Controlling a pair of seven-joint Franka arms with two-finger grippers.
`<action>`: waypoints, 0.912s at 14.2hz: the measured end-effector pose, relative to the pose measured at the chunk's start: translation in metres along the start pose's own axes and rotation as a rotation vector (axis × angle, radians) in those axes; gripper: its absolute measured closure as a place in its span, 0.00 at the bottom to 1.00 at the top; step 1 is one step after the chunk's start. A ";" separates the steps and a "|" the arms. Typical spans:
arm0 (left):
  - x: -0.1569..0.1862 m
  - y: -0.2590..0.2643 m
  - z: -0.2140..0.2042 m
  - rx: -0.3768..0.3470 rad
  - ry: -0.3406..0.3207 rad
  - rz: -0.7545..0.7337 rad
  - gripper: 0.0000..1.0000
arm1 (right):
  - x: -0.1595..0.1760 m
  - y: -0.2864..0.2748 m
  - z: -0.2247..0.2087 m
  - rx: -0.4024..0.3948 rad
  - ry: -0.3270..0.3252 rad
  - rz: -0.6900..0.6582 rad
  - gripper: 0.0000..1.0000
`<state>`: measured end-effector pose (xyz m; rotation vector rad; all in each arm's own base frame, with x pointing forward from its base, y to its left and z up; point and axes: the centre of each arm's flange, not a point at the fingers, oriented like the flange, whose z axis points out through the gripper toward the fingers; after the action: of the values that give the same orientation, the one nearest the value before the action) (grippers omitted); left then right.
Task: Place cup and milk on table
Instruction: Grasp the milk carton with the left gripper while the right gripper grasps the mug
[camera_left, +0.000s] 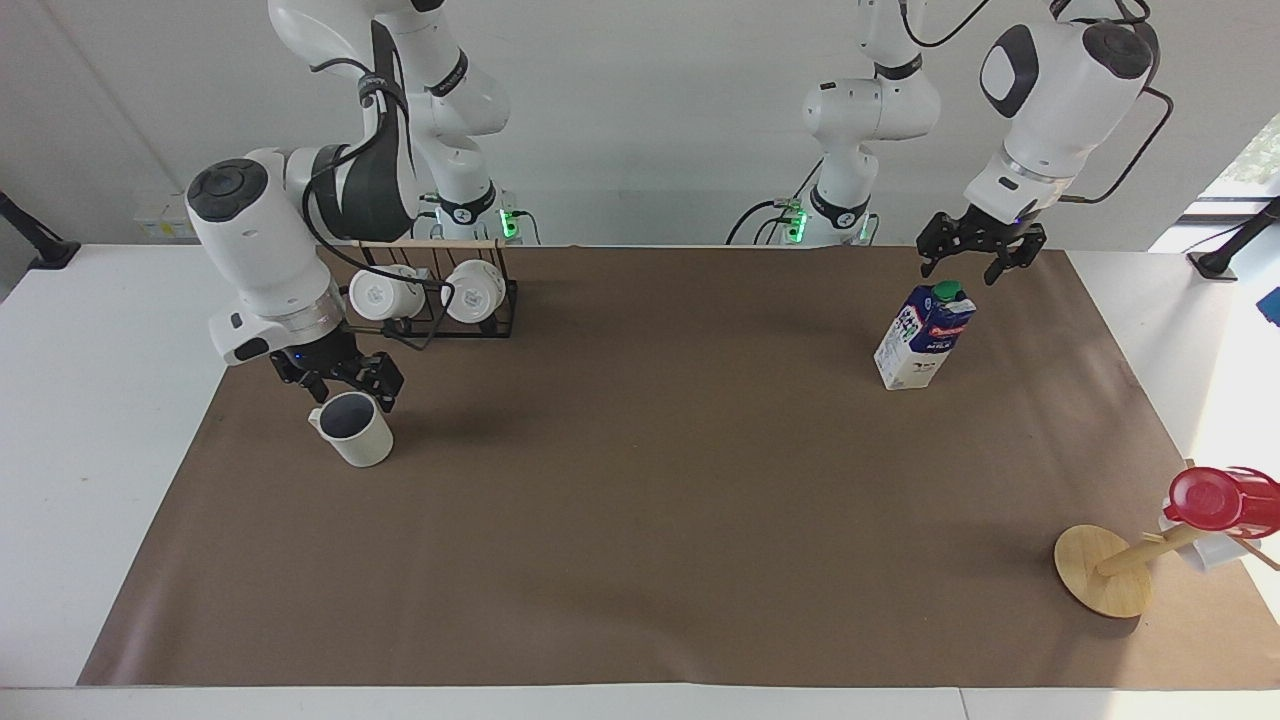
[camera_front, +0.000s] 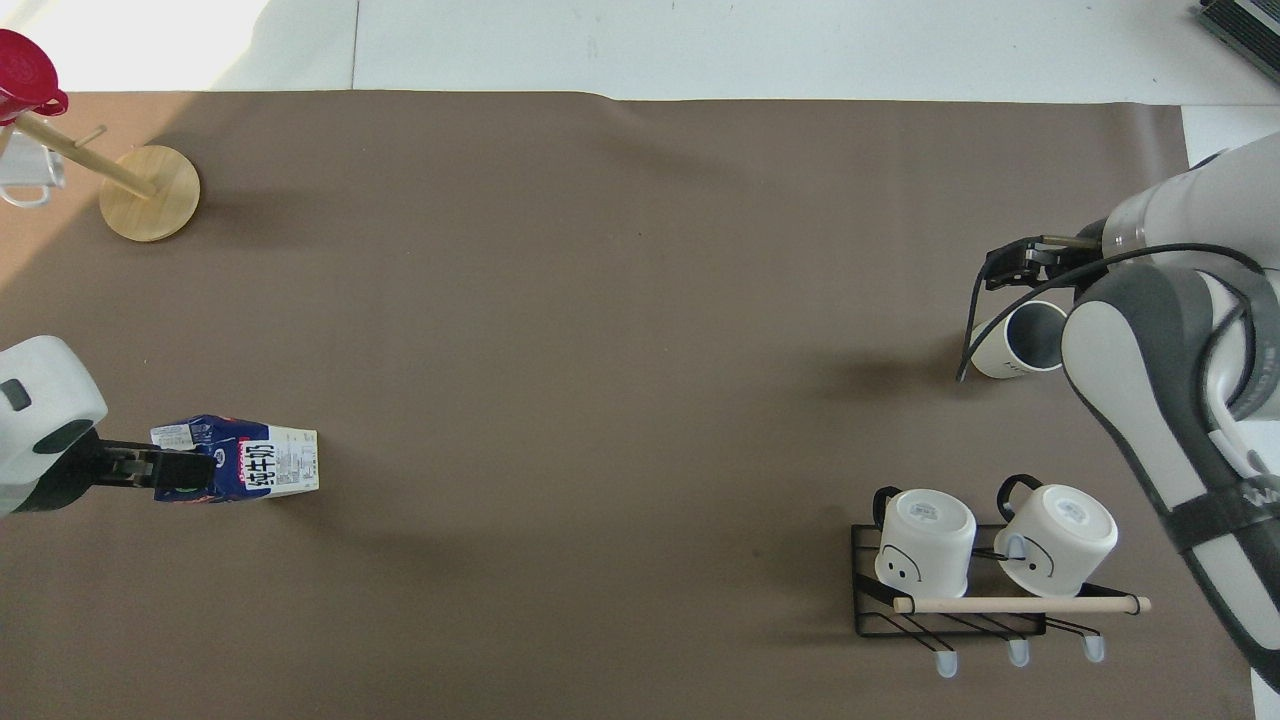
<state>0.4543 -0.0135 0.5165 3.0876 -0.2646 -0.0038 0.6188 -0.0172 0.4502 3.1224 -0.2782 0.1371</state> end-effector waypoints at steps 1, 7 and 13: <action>0.000 0.000 0.005 0.000 0.002 -0.002 0.00 | -0.004 0.004 0.008 0.001 0.011 0.005 0.00; -0.002 -0.001 0.033 0.004 0.019 -0.019 0.00 | -0.017 0.015 0.038 -0.002 -0.002 0.020 0.00; -0.001 -0.002 0.053 0.006 0.024 -0.027 0.00 | -0.023 0.016 0.076 -0.007 -0.054 0.020 0.00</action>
<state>0.4532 -0.0134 0.4632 3.0945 -0.2218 0.0337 0.5998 -0.0297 0.3729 3.1209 -0.3094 0.0514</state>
